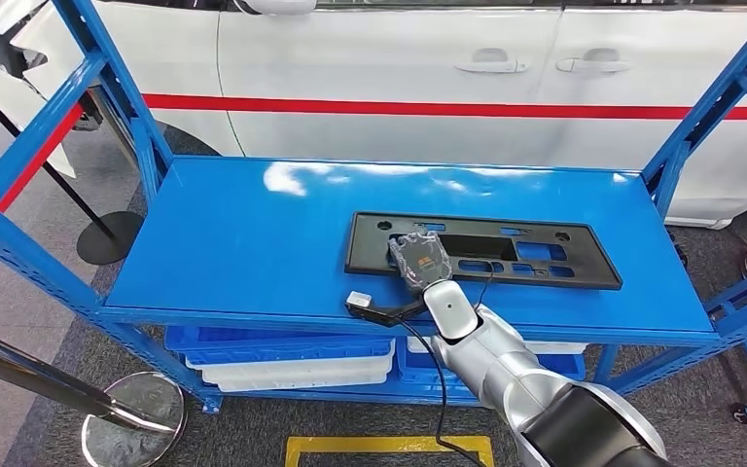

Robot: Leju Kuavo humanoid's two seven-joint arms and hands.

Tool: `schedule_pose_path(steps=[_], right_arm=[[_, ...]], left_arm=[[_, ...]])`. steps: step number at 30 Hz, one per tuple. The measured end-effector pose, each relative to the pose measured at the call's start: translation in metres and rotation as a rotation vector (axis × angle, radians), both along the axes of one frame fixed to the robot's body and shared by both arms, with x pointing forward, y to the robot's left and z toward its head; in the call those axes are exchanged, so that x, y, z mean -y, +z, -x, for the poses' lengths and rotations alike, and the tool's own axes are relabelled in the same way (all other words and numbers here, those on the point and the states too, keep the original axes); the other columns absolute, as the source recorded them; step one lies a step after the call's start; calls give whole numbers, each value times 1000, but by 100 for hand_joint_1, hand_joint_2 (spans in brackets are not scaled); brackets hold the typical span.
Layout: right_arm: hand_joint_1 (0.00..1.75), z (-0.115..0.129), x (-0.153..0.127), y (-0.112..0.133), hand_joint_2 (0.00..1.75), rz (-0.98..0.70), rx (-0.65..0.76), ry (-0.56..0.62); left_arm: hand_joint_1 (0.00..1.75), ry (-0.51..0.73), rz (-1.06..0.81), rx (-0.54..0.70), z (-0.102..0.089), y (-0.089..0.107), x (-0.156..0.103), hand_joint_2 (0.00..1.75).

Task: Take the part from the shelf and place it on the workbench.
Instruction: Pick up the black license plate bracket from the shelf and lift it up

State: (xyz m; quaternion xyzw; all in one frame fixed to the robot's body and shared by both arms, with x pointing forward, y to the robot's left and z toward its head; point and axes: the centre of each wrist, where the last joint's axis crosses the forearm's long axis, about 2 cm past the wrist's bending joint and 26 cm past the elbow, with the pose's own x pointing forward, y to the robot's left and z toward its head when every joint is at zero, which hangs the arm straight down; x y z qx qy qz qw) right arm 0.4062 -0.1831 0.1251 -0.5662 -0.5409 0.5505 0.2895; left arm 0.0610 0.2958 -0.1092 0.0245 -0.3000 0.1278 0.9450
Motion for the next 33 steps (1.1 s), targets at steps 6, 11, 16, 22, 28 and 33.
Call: schedule_pose_path(steps=[6, 11, 16, 22, 28, 33], right_arm=[[175, -1, -5, 4, 175, -11, 17, 32], [175, 2, -5, 3, 175, -66, 33, 94], [175, 1, -14, 41, 175, -439, 122, 370], [175, 19, -5, 98, 175, -951, 321, 656], [175, 68, 11, 145, 175, -1191, 434, 958], [175, 87, 16, 166, 175, -1192, 507, 1046]], left_arm=[[0, 15, -19, 57, 2, 0, 0, 175], [0, 26, -46, 109, 6, -1, -1, 175], [0, 43, -41, 124, 6, -1, -2, 175], [0, 40, -35, 116, 2, 0, -2, 175], [0, 50, -20, 125, -2, 0, -2, 175], [0, 52, -17, 136, -7, 1, -1, 175]])
